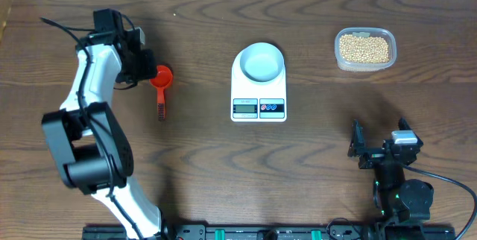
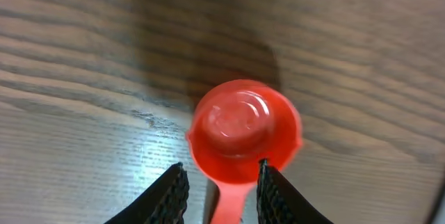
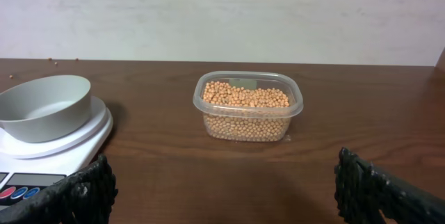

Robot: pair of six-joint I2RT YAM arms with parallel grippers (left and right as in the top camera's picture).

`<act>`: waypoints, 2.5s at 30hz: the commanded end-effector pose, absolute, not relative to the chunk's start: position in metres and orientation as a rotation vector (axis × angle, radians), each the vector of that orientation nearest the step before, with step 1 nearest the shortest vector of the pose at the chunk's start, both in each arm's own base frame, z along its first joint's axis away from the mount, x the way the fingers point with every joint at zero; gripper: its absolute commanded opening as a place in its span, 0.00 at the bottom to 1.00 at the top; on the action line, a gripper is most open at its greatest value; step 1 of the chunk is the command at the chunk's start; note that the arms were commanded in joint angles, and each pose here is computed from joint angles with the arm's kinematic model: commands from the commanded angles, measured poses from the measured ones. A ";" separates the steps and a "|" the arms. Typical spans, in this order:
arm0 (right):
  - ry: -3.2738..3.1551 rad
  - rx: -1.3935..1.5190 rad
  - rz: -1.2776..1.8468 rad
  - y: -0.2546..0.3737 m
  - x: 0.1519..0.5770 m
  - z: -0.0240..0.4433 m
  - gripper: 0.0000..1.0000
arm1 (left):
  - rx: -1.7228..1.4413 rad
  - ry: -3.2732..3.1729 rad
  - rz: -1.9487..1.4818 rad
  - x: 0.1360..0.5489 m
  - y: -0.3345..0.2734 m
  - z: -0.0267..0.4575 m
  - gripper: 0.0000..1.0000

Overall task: Scoop item into bowl and weigh 50g on scale
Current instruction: 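Move left gripper down to the red scoop and grasp its rim, then lift the red scoop with left gripper toward the scale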

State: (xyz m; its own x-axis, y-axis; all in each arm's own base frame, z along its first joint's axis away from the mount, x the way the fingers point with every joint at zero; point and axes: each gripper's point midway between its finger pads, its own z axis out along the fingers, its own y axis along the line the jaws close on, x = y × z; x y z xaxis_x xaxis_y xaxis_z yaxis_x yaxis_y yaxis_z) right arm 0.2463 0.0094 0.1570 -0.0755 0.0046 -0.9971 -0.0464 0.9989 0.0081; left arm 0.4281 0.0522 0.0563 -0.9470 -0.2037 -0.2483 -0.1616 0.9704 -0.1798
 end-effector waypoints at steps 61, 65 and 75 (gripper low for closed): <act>1.645 -0.044 0.036 0.010 0.246 0.157 0.99 | -1.042 2.294 -0.687 0.462 0.031 0.182 0.07; 1.645 -0.044 0.036 0.010 0.246 0.157 0.99 | -1.239 2.129 -0.821 0.453 0.024 0.226 0.07; 1.597 -0.005 0.194 0.023 0.245 0.169 0.99 | -1.511 1.994 -1.223 0.434 -0.039 0.275 0.07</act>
State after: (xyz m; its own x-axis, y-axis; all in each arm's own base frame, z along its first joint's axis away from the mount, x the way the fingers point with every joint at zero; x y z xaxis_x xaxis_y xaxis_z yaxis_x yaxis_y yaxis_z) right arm 0.2465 0.0116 0.1624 -0.0547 0.0252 -0.9982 -0.0584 0.9979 0.0284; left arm 0.4399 -0.0150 0.2586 -0.3948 -0.9179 0.0391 -0.5680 0.2104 -0.7957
